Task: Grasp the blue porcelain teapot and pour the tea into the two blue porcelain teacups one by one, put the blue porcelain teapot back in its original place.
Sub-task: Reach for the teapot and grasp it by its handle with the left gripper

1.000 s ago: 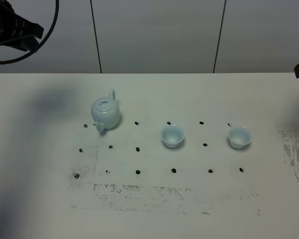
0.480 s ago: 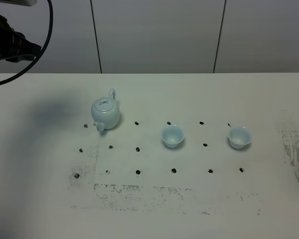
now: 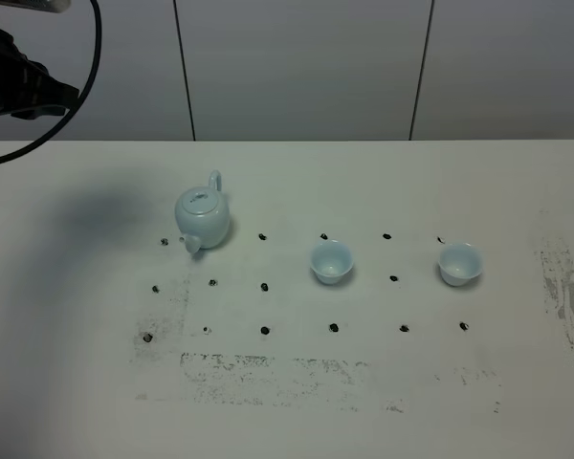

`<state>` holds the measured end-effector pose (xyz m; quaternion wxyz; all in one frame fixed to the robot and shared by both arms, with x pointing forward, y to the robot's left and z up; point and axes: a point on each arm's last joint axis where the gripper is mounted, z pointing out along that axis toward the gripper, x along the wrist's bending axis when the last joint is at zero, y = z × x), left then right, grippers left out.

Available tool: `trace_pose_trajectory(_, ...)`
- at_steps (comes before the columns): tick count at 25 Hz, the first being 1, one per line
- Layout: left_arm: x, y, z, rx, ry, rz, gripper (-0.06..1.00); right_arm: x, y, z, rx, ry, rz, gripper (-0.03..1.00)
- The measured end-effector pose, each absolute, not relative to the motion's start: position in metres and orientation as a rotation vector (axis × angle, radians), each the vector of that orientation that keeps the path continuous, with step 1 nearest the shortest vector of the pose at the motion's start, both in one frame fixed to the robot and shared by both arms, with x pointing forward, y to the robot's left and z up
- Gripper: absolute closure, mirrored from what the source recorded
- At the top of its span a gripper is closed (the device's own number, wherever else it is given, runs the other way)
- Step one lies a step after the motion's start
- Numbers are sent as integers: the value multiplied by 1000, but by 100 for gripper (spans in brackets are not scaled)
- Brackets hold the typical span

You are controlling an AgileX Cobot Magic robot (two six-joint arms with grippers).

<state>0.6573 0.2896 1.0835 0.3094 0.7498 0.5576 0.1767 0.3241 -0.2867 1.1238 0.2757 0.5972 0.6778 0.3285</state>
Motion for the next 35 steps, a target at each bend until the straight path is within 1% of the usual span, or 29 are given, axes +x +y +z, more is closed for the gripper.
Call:
trace_pose_trajectory(4, 658, 290, 1084, 1970, 1470, 479, 70, 292, -289, 1116, 1557, 1771, 947, 60)
trace_pose_trajectory(9, 658, 290, 1084, 1972, 1470, 483, 70, 266, -289, 1079, 1555, 1771, 975, 60)
trace_pose_trajectory(13, 658, 290, 1084, 1973, 1469, 488, 70, 247, -290, 1063, 1534, 1757, 1002, 60)
trace_pose_trajectory(19, 659, 290, 1085, 1969, 1466, 497, 70, 227, -292, 1054, 1478, 1714, 1045, 60)
trace_pose_trajectory(35, 659, 291, 1085, 1968, 1465, 503, 70, 227, -291, 1054, 1506, 1679, 1038, 60)
